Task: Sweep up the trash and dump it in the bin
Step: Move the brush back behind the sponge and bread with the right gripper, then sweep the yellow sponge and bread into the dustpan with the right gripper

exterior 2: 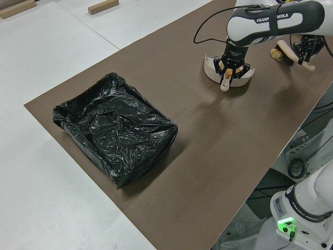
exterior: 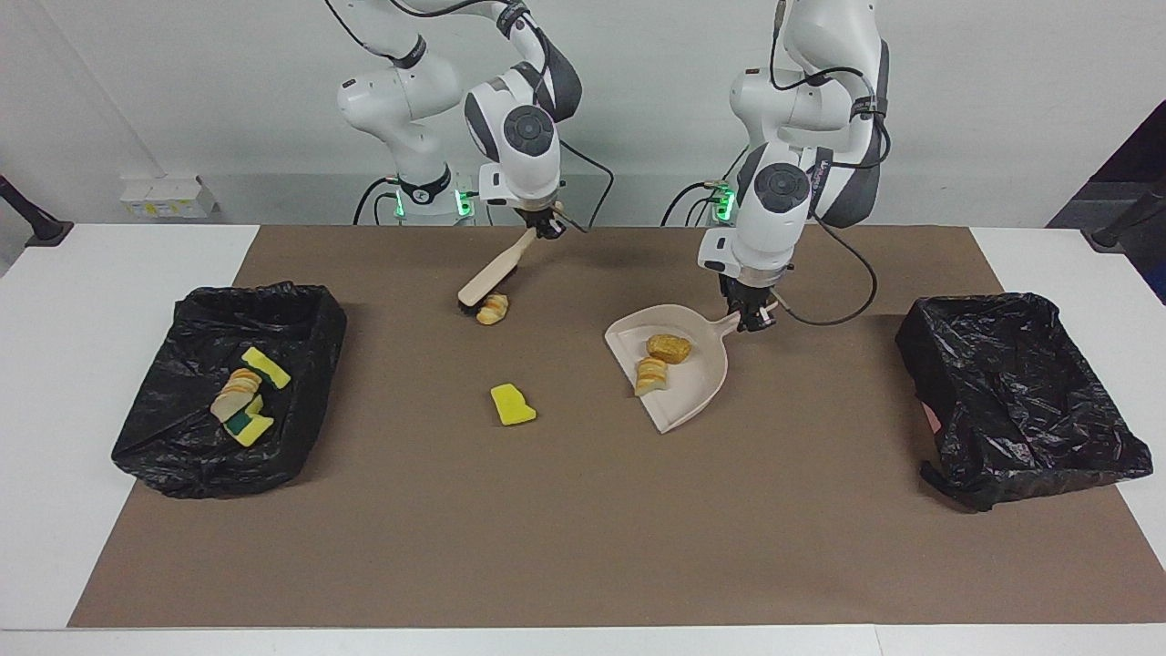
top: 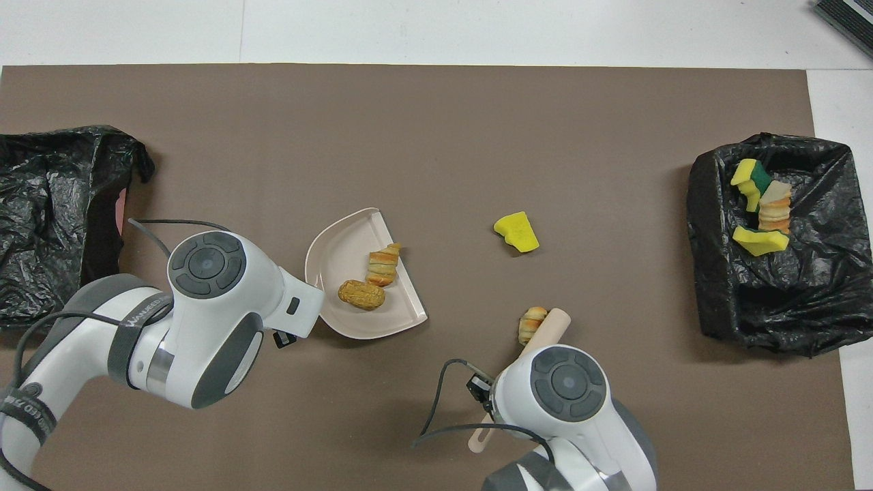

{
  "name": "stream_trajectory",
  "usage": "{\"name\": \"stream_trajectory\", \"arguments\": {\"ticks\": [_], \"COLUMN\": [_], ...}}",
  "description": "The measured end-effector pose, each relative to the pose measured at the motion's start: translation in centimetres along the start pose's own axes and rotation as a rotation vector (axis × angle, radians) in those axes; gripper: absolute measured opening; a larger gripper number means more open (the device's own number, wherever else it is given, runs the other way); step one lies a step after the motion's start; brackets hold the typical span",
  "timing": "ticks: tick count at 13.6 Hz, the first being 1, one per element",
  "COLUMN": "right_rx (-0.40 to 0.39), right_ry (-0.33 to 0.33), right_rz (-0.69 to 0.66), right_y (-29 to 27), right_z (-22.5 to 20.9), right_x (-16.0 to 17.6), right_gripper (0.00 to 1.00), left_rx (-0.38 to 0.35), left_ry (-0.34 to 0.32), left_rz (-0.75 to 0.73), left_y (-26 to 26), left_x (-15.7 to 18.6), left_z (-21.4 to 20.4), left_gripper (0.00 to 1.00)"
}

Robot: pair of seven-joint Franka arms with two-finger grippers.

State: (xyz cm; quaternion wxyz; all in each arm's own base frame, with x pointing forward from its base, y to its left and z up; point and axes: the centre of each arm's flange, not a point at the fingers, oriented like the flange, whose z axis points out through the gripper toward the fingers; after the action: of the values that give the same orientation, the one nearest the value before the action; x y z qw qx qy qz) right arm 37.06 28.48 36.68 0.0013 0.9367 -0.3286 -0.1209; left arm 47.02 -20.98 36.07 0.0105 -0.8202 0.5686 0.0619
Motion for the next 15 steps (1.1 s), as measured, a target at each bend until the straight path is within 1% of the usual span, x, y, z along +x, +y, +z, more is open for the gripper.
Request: {"name": "stream_trajectory", "arguments": {"ticks": [4,6,7,9,11,13,15], "right_rx": [0.091,0.131,0.127,0.088,0.021,-0.03,-0.067], "right_ry": [-0.006,-0.008,-0.019,-0.034,0.019,0.072,0.097], "right_rz": [-0.094,-0.119,-0.134,-0.194,-0.293,-0.423,-0.581], "right_y": [-5.1,-7.9,-8.8,-9.0,-7.7,-5.9,-3.8], "right_z": [-2.5,-4.4,-5.7,-8.4,-9.7,-9.9,-10.0], "right_x": [5.2,6.3,6.4,6.8,8.9,12.5,16.8], "right_gripper": [0.26,0.26,0.26,0.26,0.26,0.26,0.26], "left_rx": [-0.001,-0.002,-0.002,-0.002,-0.002,-0.003,-0.004], "left_ry": [0.0,0.0,0.0,0.0,0.001,0.001,0.002], "left_rz": [0.0,-0.001,-0.001,-0.001,-0.001,-0.003,-0.009], "left_y": [0.0,0.0,0.0,0.0,0.0,0.0,0.0], "left_x": [0.0,0.0,0.0,0.0,0.0,-0.1,-0.1], "left_z": [0.0,0.0,0.0,0.0,0.0,0.0,0.0], "left_gripper": [0.31,0.31,0.31,0.31,0.31,0.31,0.31]}}
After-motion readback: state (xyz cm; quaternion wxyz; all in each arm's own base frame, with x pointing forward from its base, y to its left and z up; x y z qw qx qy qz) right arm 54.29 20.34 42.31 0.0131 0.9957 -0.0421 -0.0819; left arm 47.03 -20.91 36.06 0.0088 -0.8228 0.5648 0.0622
